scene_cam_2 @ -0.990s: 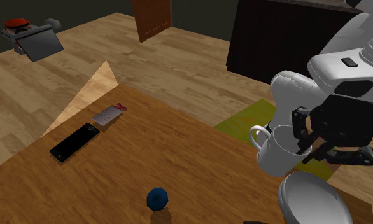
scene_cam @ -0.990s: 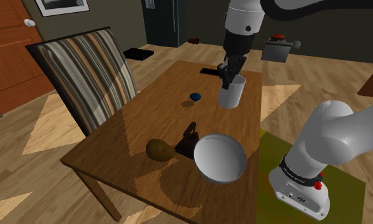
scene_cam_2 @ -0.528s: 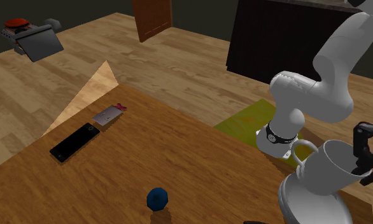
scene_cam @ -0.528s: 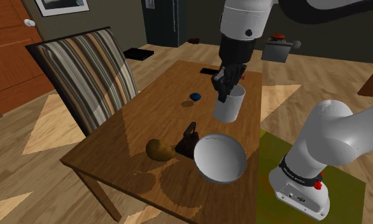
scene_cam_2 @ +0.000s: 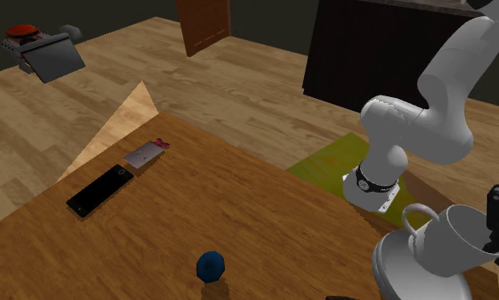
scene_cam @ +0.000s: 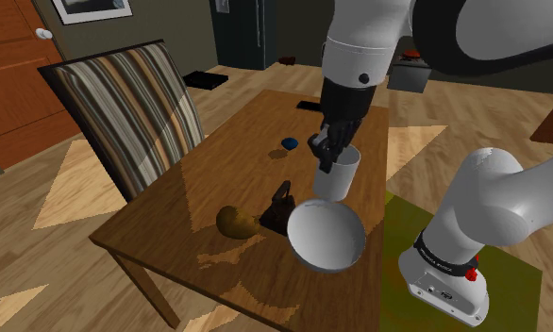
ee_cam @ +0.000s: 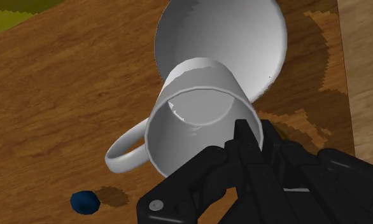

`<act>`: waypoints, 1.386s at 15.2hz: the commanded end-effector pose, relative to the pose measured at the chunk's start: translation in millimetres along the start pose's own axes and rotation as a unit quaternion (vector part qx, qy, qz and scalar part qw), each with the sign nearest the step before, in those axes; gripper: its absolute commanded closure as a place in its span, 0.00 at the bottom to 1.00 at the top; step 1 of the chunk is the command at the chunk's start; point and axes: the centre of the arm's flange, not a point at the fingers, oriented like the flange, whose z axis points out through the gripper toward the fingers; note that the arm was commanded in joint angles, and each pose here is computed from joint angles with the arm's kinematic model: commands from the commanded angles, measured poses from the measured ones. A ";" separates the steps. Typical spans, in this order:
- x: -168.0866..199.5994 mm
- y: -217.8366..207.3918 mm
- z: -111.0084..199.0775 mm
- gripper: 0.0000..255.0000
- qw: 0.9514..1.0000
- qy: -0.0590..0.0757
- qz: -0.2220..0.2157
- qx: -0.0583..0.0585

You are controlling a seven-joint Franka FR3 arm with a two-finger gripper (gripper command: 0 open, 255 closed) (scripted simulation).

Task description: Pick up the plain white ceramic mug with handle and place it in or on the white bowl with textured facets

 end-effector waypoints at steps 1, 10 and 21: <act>-1.6 0.4 9.8 1.00 1.000 0.000 0.000 0.000; -4.9 0.2 57.2 1.00 1.000 0.000 0.000 0.000; -6.9 0.0 85.0 1.00 1.000 0.000 0.000 0.000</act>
